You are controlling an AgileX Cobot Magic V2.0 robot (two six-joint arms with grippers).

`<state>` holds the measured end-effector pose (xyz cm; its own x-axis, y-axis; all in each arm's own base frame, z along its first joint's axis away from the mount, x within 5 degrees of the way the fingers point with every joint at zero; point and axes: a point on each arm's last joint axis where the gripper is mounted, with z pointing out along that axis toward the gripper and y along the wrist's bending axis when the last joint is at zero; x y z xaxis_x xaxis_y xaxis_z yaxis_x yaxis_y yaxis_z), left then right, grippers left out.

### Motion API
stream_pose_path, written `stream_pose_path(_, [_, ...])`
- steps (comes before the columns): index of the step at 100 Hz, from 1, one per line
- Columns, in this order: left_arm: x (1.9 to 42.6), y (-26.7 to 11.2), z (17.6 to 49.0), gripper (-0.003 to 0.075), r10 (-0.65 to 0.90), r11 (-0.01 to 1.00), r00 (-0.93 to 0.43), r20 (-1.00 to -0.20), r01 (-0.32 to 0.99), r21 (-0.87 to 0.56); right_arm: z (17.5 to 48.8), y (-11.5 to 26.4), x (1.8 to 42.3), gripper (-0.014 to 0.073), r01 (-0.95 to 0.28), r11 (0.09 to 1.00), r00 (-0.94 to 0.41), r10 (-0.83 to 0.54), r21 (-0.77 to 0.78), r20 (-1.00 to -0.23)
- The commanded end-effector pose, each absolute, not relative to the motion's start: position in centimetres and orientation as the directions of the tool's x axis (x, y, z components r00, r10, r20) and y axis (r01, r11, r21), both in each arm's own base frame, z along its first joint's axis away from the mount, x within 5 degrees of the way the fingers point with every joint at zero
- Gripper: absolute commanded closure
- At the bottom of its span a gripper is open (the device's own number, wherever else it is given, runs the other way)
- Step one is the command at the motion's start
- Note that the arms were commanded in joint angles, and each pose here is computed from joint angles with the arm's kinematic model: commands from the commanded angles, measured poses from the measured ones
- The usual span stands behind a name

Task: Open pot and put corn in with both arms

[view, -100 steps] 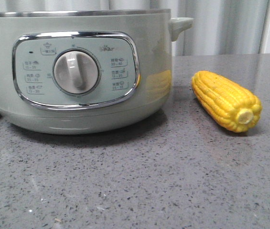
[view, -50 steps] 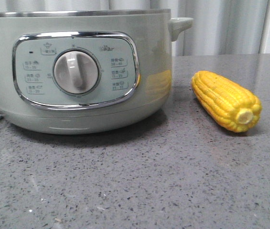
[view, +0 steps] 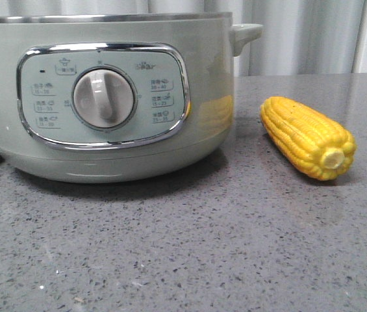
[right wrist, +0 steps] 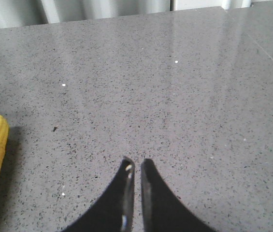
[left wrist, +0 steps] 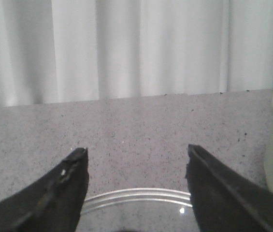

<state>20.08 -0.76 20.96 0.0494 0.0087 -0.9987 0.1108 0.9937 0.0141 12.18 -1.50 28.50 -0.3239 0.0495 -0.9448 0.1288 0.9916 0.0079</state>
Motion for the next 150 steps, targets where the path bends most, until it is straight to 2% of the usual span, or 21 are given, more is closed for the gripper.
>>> stream_pose_path(1, [19.7, -0.8, 23.7, 0.0312, -0.022, 0.994, 0.223, -0.975, 0.111, 0.003, 30.3, -1.5, 12.6, 0.0643, 0.126, 0.992, -0.224, 0.036, 0.008, -0.974])
stream_pose_path(24, [17.8, -0.7, 27.5, 0.0312, 0.003, 0.995, 0.294, -0.956, 0.091, 0.031, 30.1, -0.8, 12.6, 0.0640, 0.072, 0.997, -0.257, 0.026, 0.008, -0.966])
stream_pose_path(37, [16.5, -0.6, 30.3, 0.0312, 0.023, 0.997, 0.308, -0.951, 0.067, 0.046, 30.7, -0.2, 13.2, 0.0617, 0.023, 1.000, -0.334, 0.014, 0.007, -0.943])
stream_pose_path(44, [15.5, -0.6, 31.9, 0.0312, 0.036, 0.996, 0.342, -0.939, 0.059, 0.060, 31.2, 0.2, 13.8, 0.0555, -0.004, 1.000, -0.378, 0.004, 0.006, -0.926])
stream_pose_path(61, [12.6, -0.5, 34.7, 0.0312, 0.049, 0.997, 0.434, -0.900, 0.039, 0.073, 32.8, 1.6, 16.1, 0.0308, -0.086, 0.996, -0.475, -0.038, 0.003, -0.879])
stream_pose_path(70, [11.2, -0.5, 35.2, 0.0312, 0.053, 0.997, 0.464, -0.884, 0.032, 0.076, 33.3, 2.6, 17.6, 0.0244, -0.130, 0.991, -0.524, -0.067, 0.002, -0.849])
stream_pose_path(99, [9.4, -0.5, 35.6, 0.0312, 0.058, 0.997, 0.487, -0.871, 0.020, 0.077, 33.3, 5.6, 23.2, 0.0243, -0.179, 0.979, -0.712, -0.064, 0.094, -0.699])
stream_pose_path(124, [9.4, -0.5, 35.6, 0.0312, 0.058, 0.997, 0.480, -0.875, 0.019, 0.077, 31.8, 8.1, 26.9, 0.0243, -0.169, 0.962, -0.863, -0.040, 0.213, -0.504])
stream_pose_path(150, [9.4, -0.5, 35.6, 0.0312, 0.058, 0.997, 0.480, -0.875, 0.019, 0.077, 30.0, 9.4, 28.7, 0.0243, -0.164, 0.956, -0.904, -0.047, 0.243, -0.424])
